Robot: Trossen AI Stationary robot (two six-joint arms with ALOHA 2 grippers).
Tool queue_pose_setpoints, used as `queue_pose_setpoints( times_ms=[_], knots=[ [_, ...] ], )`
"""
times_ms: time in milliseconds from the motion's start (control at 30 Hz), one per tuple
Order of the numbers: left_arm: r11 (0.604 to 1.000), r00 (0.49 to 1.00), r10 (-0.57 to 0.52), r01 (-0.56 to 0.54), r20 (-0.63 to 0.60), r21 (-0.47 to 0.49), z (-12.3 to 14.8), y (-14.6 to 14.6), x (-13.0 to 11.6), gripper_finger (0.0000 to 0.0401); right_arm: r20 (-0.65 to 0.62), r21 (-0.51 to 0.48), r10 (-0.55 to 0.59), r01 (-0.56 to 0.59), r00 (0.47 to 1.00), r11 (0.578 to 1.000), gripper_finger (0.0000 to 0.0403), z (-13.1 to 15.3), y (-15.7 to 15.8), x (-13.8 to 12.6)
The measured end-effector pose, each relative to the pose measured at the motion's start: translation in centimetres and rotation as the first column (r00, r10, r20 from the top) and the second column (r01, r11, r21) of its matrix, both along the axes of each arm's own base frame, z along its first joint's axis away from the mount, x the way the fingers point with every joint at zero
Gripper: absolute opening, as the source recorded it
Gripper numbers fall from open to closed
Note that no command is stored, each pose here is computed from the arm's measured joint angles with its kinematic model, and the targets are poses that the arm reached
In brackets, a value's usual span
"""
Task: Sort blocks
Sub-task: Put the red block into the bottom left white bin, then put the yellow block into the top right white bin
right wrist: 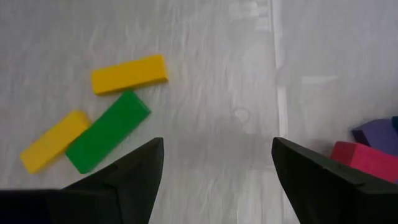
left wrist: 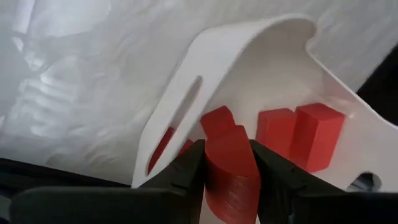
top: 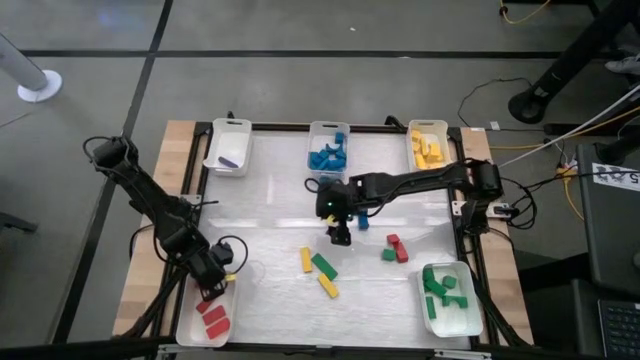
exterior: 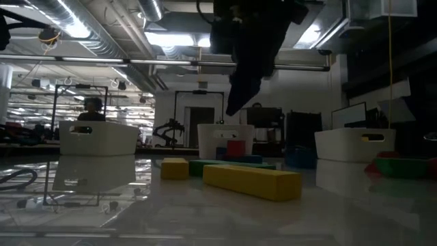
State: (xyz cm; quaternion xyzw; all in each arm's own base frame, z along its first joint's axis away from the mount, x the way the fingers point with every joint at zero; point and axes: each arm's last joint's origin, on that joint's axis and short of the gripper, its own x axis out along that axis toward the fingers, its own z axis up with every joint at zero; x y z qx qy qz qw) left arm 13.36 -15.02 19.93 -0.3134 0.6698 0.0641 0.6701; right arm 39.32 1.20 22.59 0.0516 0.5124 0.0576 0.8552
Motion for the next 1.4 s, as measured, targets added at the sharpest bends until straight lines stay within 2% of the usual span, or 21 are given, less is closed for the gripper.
queue_pose_setpoints(
  times_ms=[133, 333, 467, 600, 733, 900, 1133, 1300, 1400],
  knots=[
    [1.0, 0.999, 0.027, -0.027, -0.021, 0.004, -0.1, 0.1, -0.1, 0.0104, -0.019, 0.0, 0.0, 0.0, 1.0, 1.0, 0.0298, -0.7, 0.0, 0.2],
    [0.999, 0.994, 0.04, -0.043, -0.099, -0.027, -0.1, 0.1, -0.3, 0.016, -0.017, 0.006, 0.004, -0.004, 1.0, 1.0, 0.0298, -0.8, 0.0, 0.3],
    [0.997, 0.996, 0.04, -0.044, -0.075, -0.056, 0.0, -0.1, 0.0, 0.0188, -0.021, 0.02, -0.014, 0.014, 1.0, 1.0, 0.0298, -0.8, 0.3, 0.3],
    [0.994, 1.0, -0.011, 0.011, 0.002, -0.109, 0.3, -0.5, 0.5, 0.019, -0.002, 0.079, -0.1, 0.1, 0.995, 0.992, 0.0299, -0.6, 1.0, 0.6],
    [0.984, 0.995, -0.051, 0.064, 0.082, -0.166, 0.7, -1.0, 1.0, 0.0184, 0.023, 0.179, -0.221, 0.214, 0.975, 0.96, 0.0298, -0.2, 2.2, 1.1],
    [0.964, 0.993, -0.043, 0.07, 0.111, -0.258, 1.5, -1.4, 1.2, 0.0183, 0.022, 0.254, -0.365, 0.348, 0.931, 0.902, 0.0298, 0.1, 3.9, 1.4],
    [0.936, 0.977, -0.04, 0.11, 0.211, -0.334, 2.6, -1.6, 1.6, 0.0183, 0.043, 0.233, -0.566, 0.542, 0.823, 0.807, 0.0298, -0.1, 6.1, 1.2],
    [0.922, 0.964, -0.018, 0.119, 0.267, -0.369, 3.4, -1.2, 1.9, 0.0182, 0.053, 0.241, -0.623, 0.596, 0.78, 0.766, 0.0298, -1.4, 7.8, 1.6],
    [0.917, 0.946, -0.045, 0.166, 0.32, -0.362, 3.9, -0.9, 1.8, 0.0182, 0.067, 0.283, -0.641, 0.601, 0.765, 0.747, 0.0298, -2.6, 8.9, 2.4]
  ],
)
